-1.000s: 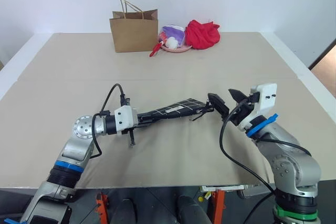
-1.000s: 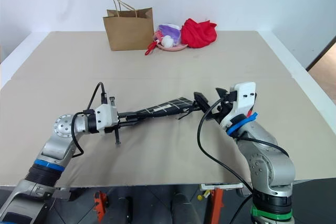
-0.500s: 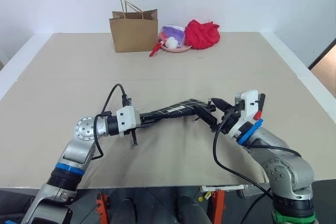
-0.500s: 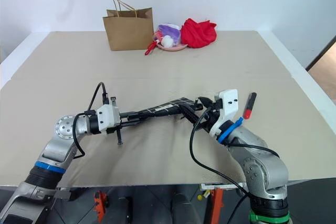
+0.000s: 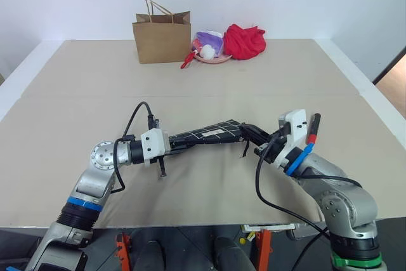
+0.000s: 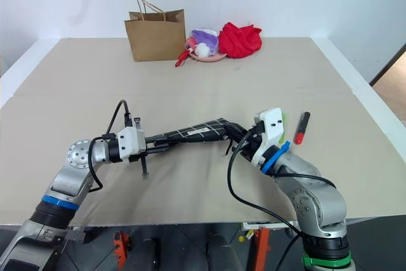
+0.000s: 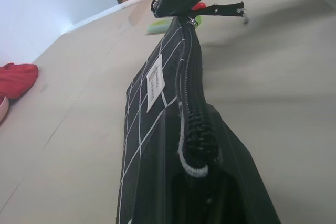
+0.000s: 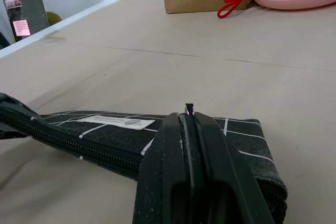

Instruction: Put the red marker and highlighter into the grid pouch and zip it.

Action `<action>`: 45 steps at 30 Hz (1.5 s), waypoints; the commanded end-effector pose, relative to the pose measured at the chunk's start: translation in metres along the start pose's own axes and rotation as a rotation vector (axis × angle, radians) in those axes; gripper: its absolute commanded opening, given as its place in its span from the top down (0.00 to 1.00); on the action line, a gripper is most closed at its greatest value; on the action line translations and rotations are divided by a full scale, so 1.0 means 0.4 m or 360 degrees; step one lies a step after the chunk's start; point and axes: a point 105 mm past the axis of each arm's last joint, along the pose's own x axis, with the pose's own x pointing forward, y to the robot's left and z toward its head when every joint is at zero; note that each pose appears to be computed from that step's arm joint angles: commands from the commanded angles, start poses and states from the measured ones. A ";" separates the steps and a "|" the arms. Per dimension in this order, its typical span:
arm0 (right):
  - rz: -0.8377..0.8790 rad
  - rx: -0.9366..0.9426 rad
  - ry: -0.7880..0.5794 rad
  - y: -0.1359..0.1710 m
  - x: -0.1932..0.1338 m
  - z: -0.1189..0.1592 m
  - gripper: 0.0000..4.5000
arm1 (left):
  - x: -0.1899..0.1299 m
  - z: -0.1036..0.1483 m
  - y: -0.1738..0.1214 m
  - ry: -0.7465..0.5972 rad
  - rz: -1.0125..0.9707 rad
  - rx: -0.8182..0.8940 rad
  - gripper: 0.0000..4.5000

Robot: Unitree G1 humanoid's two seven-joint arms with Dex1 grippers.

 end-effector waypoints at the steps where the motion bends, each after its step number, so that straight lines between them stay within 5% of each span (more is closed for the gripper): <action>1: 0.0038 -0.0080 -0.0064 0.014 -0.005 0.031 0.99 | 0.003 0.025 0.009 -0.0043 0.0009 0.0049 1.00; 12: 0.0410 -0.0149 -0.0097 0.144 0.031 0.076 0.99 | 0.013 0.021 0.018 -0.0041 0.0034 0.0039 1.00; 23: 0.0418 -0.0141 -0.0090 0.148 0.033 0.073 0.99 | 0.014 0.021 0.018 -0.0042 0.0035 0.0040 1.00; 26: 0.0473 -0.0132 0.0106 0.162 0.059 -0.003 0.99 | 0.016 0.047 0.026 -0.0106 0.0064 0.0117 1.00; 31: 0.0500 -0.0105 0.0163 0.168 0.059 -0.023 0.99 | 0.008 0.061 0.043 -0.0143 0.0147 0.0179 1.00; 45: 0.0535 -0.0103 0.0028 0.192 0.077 0.047 0.99 | 0.014 0.025 -0.017 -0.0095 -0.0034 0.0061 1.00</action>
